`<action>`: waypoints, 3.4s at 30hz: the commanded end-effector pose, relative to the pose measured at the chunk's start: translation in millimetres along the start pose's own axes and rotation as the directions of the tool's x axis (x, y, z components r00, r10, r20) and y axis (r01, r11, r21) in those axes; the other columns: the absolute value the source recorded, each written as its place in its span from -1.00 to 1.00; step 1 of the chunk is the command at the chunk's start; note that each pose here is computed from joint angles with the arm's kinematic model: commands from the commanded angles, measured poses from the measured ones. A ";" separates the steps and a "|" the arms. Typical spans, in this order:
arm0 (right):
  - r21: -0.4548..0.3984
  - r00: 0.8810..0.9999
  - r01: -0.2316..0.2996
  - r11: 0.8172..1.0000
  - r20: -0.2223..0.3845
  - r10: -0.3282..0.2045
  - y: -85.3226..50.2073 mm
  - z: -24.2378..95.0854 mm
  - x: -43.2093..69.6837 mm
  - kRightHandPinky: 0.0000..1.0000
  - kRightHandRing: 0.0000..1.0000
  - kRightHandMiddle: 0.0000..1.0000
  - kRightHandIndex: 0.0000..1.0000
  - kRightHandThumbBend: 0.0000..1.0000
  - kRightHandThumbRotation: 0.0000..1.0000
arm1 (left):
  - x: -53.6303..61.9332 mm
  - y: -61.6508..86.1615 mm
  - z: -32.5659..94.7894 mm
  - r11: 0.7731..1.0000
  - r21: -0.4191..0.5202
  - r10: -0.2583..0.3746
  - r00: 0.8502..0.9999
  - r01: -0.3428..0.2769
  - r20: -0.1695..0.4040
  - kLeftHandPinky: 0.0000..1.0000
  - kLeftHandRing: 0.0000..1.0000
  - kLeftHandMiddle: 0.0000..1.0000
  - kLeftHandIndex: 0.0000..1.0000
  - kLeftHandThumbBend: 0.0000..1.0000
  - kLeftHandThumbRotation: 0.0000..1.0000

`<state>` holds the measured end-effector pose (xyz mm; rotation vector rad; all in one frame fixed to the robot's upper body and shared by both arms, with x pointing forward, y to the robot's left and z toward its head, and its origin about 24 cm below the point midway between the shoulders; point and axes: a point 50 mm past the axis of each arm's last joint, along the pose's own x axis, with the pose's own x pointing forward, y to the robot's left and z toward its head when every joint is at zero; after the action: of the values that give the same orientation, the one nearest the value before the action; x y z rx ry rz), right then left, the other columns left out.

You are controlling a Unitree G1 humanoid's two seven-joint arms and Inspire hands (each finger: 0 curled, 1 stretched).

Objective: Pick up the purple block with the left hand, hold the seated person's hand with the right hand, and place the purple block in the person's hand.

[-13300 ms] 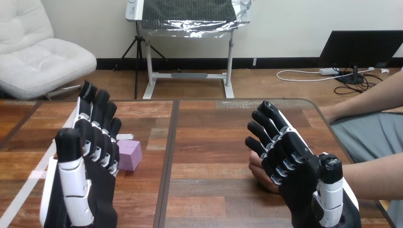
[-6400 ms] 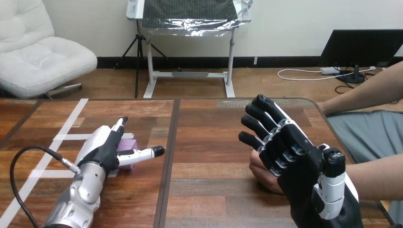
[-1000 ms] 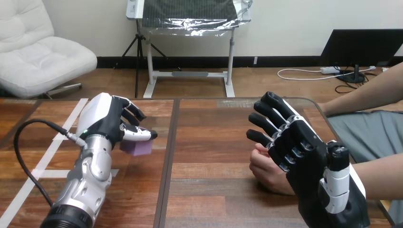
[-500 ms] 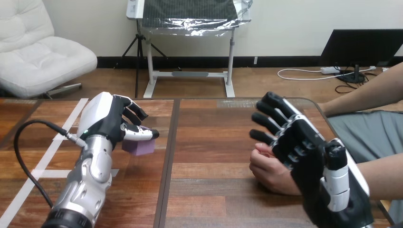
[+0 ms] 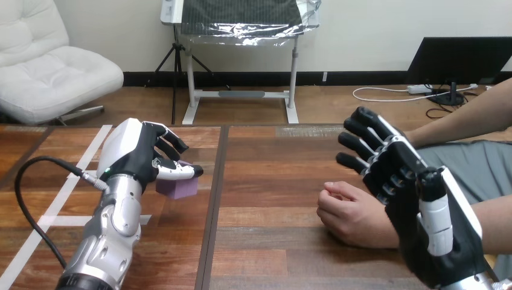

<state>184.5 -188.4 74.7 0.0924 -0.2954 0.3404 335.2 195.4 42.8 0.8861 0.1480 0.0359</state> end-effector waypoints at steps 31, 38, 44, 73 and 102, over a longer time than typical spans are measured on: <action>-0.533 0.996 -0.062 0.844 -0.086 0.018 -58.3 9.1 31.4 0.76 0.86 0.89 0.86 1.00 0.61 | -11.8 35.6 33.3 0.991 -0.081 0.119 0.981 -0.108 0.153 -0.11 -0.06 0.00 -0.05 0.35 -1.00; -0.636 0.989 -0.093 0.766 -0.148 -0.003 -79.1 11.9 35.9 0.70 0.84 0.90 0.90 1.00 0.44 | -20.7 40.1 36.7 0.988 -0.092 0.140 0.974 -0.125 0.179 -0.10 -0.07 0.00 -0.06 0.36 -1.00; -0.703 0.978 -0.121 0.700 -0.204 -0.035 -95.9 16.6 39.1 0.60 0.80 0.88 0.90 1.00 0.36 | -28.5 44.0 38.8 0.983 -0.117 0.165 0.967 -0.144 0.192 -0.11 -0.09 -0.02 -0.07 0.36 -1.00; -0.862 0.921 -0.283 0.420 -0.367 -0.132 -145.6 34.6 51.7 0.87 0.97 0.99 0.99 1.00 -0.06 | -54.1 61.4 47.2 0.965 -0.158 0.246 0.938 -0.212 0.244 -0.23 -0.19 -0.10 -0.10 0.36 -1.00; -0.807 0.816 -0.525 0.272 -0.567 -0.107 -153.4 22.3 54.8 0.93 0.84 0.85 0.85 1.00 -0.39 | -57.0 66.6 51.1 0.963 -0.154 0.256 0.934 -0.222 0.250 -0.27 -0.22 -0.10 -0.12 0.42 -1.00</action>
<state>267.9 -317.4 86.2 -1.2471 0.1399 0.4104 286.9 193.9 112.0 0.7698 -0.1309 0.1244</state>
